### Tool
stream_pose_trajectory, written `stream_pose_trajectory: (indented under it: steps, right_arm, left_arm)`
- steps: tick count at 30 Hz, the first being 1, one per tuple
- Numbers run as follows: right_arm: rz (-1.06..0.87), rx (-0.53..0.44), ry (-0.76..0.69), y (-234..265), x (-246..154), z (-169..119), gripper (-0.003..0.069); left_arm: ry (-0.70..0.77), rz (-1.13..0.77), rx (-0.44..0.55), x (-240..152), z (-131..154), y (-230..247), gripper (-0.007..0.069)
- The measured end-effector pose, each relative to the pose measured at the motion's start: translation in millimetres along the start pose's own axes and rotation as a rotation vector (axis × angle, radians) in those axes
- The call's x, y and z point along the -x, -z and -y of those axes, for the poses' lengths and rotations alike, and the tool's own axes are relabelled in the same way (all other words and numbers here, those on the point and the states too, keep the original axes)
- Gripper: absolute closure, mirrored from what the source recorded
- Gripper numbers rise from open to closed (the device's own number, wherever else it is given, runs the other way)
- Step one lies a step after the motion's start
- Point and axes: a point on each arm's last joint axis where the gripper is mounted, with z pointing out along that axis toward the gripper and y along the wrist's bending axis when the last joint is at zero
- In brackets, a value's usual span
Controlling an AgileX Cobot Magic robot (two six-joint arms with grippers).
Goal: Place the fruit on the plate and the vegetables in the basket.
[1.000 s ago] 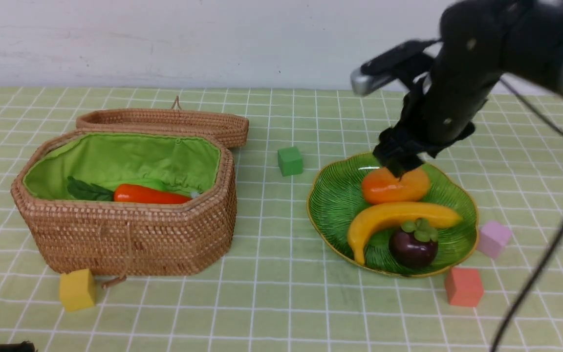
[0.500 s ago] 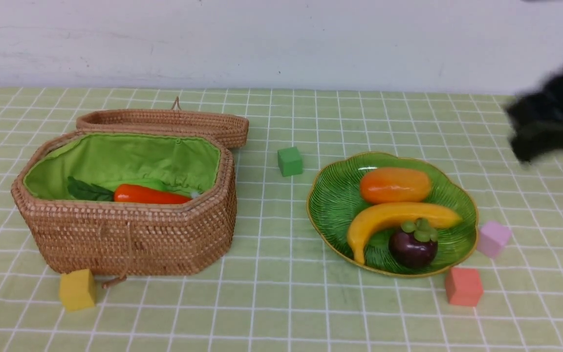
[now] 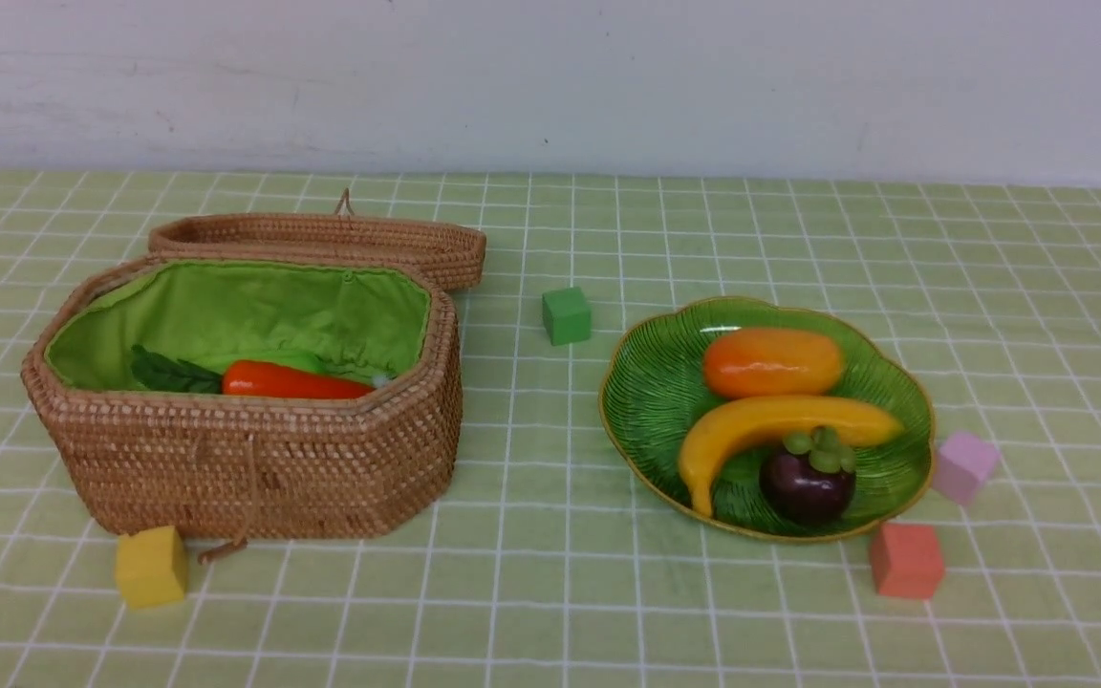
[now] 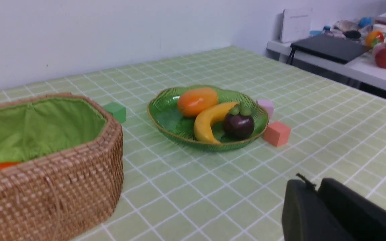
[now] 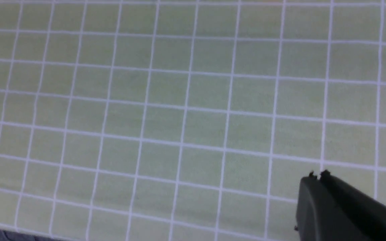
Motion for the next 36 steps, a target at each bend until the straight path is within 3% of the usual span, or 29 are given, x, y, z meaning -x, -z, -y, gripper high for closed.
stream_pose_trajectory:
  steps: [5, 17, 25, 30, 36]
  right_arm:
    - [0.137, 0.057, -0.002, -5, 7, -2, 0.0651]
    - [0.156, 0.062, 0.0, -4, 8, -2, 0.0645]
    - [0.421, -0.068, 0.062, -3, -3, 21, 0.067]
    - [0.634, -0.171, 0.168, -48, -48, 50, 0.0675]
    - [0.608, -0.223, 0.19, -95, -83, 72, 0.0675]
  left_arm:
    - [0.0, -0.072, 0.007, -20, -2, -7, 0.0564]
    - [-0.004, -0.22, 0.028, -48, -5, -12, 0.0552]
    - [-0.005, -0.247, 0.032, -53, -5, -13, 0.0543]
    - [-0.005, -0.267, 0.035, -55, -6, -12, 0.0536]
    - [-0.005, -0.276, 0.036, -56, -6, -12, 0.0533]
